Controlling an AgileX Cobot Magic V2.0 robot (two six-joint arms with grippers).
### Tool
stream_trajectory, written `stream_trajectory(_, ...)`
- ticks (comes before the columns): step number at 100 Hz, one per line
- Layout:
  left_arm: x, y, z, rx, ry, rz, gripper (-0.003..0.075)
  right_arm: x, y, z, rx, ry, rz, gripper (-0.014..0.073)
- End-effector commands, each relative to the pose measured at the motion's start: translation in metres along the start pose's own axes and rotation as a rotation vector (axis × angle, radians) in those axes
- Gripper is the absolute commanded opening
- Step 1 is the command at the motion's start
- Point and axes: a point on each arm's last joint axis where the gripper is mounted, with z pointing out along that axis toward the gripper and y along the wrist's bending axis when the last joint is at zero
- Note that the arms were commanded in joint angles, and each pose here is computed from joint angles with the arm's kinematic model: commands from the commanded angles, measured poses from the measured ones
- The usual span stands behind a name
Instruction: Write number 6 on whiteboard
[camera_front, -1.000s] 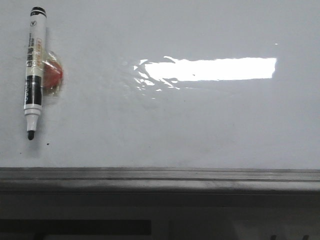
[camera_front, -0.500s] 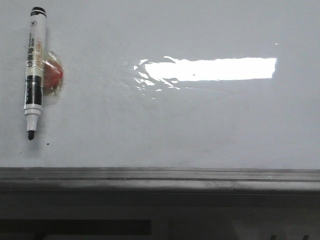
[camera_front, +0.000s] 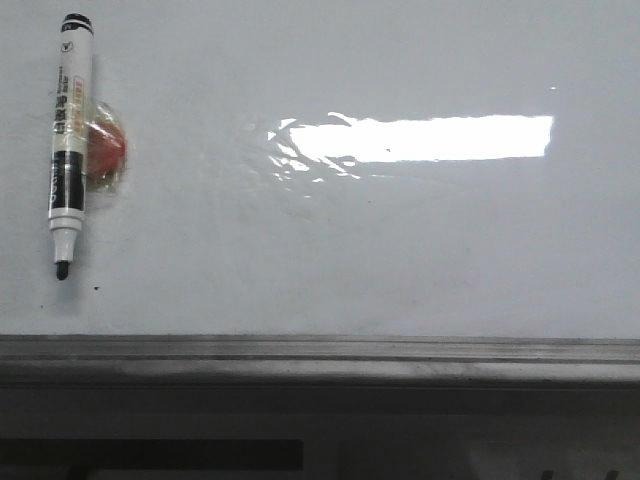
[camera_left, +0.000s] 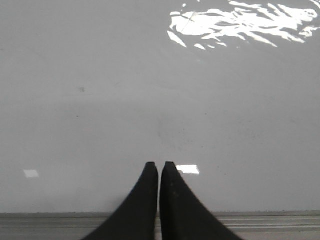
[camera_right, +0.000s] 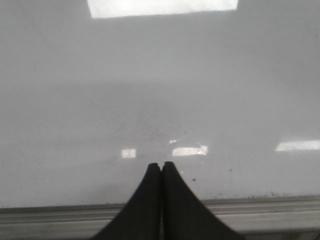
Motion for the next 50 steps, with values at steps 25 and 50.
stream_trajectory(25,0.005,0.0,0.002,-0.002,-0.074,-0.005,-0.0019,0.005,0.0,0.002,0.01,-0.021,-0.019,-0.0071)
stream_trajectory(50,-0.001,0.0,0.001,-0.002,-0.14,-0.005,-0.0019,-0.006,0.0,0.001,0.004,-0.147,-0.019,-0.0071)
